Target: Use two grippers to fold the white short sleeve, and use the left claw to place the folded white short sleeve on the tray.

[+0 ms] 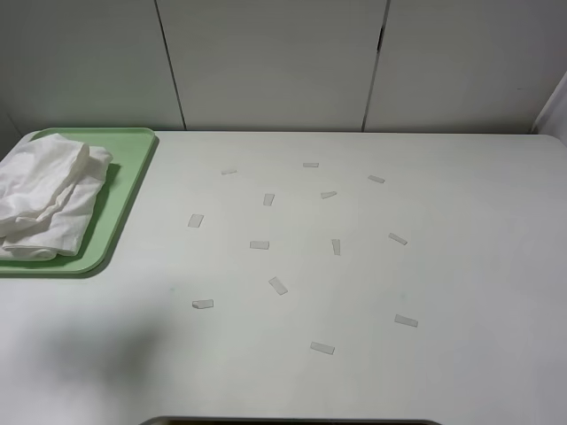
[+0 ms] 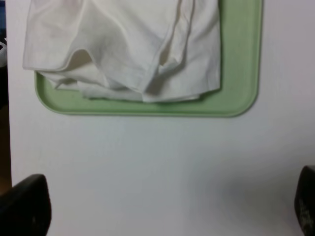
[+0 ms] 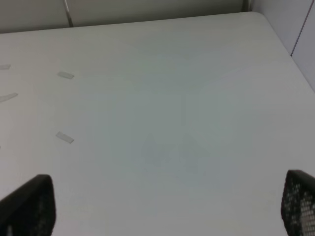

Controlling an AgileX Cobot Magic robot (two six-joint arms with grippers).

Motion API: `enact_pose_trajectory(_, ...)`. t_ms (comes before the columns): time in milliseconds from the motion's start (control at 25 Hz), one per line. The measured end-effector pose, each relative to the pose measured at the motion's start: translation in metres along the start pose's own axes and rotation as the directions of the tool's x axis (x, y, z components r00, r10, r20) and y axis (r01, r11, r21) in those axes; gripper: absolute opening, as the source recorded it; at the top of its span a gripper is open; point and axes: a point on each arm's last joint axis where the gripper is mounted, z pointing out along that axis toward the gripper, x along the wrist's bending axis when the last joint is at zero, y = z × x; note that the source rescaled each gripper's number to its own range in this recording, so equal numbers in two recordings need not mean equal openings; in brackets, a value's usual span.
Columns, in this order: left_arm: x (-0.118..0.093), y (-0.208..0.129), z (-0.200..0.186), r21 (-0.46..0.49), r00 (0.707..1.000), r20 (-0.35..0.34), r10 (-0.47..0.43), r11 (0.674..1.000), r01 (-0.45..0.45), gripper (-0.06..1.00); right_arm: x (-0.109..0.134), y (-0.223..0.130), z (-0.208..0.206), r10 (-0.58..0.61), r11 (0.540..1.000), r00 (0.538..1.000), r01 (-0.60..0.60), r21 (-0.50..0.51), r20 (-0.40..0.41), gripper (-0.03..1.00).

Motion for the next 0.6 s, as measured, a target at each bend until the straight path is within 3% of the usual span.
enact_pose_trajectory(200,-0.009,-0.018,-0.024,-0.019,1.000,0.008,0.026,0.999,-0.026,0.99,0.000,0.000,0.000,0.000,1.000,1.000,0.000,0.000,0.000,1.00)
enact_pose_trajectory(360,-0.026,-0.034,-0.049,-0.115,0.995,0.021,0.097,0.989,-0.094,0.99,0.000,0.000,0.000,0.000,1.000,1.000,0.000,0.000,0.000,1.00)
enact_pose_trajectory(600,-0.038,-0.049,-0.064,-0.180,0.988,0.045,0.150,0.974,-0.139,0.98,0.000,0.000,0.000,0.000,1.000,1.000,0.000,0.000,0.000,1.00)
